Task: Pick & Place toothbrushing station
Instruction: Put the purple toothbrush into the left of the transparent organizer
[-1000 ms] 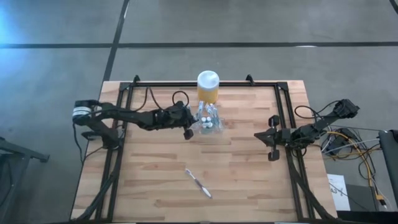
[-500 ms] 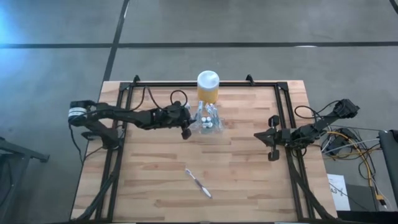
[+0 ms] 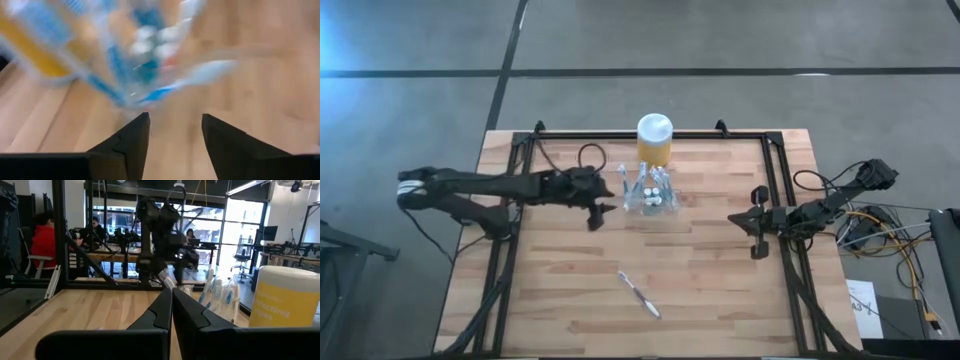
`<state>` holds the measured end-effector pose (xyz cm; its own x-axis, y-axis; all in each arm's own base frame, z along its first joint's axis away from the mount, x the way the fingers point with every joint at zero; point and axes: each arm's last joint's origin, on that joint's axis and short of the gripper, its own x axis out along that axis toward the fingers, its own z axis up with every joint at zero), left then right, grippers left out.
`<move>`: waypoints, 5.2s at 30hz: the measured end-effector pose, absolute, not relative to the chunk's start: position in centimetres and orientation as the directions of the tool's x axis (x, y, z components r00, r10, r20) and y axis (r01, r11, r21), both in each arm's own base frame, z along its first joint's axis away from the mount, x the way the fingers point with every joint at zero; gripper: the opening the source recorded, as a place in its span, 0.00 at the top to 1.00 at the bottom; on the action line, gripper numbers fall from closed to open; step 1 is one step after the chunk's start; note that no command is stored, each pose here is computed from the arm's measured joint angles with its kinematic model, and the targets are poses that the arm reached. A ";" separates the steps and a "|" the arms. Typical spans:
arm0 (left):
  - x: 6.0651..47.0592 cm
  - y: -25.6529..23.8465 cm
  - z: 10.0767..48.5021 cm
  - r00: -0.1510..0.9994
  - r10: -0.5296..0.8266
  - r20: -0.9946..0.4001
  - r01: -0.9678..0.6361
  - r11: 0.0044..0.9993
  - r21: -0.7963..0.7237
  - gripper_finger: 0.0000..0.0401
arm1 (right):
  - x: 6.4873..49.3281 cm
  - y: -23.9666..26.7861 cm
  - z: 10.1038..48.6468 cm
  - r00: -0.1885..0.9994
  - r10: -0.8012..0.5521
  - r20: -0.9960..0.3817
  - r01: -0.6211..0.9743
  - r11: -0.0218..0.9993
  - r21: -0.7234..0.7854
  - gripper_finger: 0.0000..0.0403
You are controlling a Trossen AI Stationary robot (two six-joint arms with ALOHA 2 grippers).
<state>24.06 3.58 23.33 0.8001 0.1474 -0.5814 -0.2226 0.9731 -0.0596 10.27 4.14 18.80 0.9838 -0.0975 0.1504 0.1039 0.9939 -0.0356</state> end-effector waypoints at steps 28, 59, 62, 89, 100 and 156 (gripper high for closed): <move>10.5 0.6 19.0 0.998 -0.031 0.056 0.030 1.000 0.008 0.98 | 11.5 4.2 17.7 0.988 -0.139 0.064 0.138 0.990 0.028 0.98; 10.0 0.3 17.2 0.993 -0.110 -0.033 0.102 0.977 -0.188 0.94 | 32.4 16.8 21.3 0.790 -0.077 -0.609 0.236 0.954 0.186 0.97; 10.0 0.3 17.0 0.992 -0.115 -0.052 0.103 0.975 -0.195 0.94 | 35.6 18.5 20.6 0.746 0.005 -0.666 0.196 0.954 0.226 0.92; 9.9 -0.1 16.6 0.965 -0.241 -0.101 0.212 0.948 -0.238 0.95 | 46.2 19.6 13.4 0.191 -0.060 -0.980 0.512 0.858 0.047 0.48; 9.9 -0.1 16.6 0.965 -0.241 -0.103 0.209 0.946 -0.249 0.95 | 46.1 19.4 12.7 0.187 -0.061 -0.980 0.391 0.920 0.017 0.90; 15.2 -3.6 18.3 0.936 -0.351 -0.028 0.341 0.924 -0.172 0.71 | 37.1 13.9 21.8 0.992 -0.108 0.069 0.112 0.992 -0.059 0.96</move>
<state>15.15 -3.55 18.29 0.9360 -0.3508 -0.0283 0.3412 0.9241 -0.1724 37.11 13.93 21.79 0.9918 -0.1077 0.0689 0.1118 0.9920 -0.0592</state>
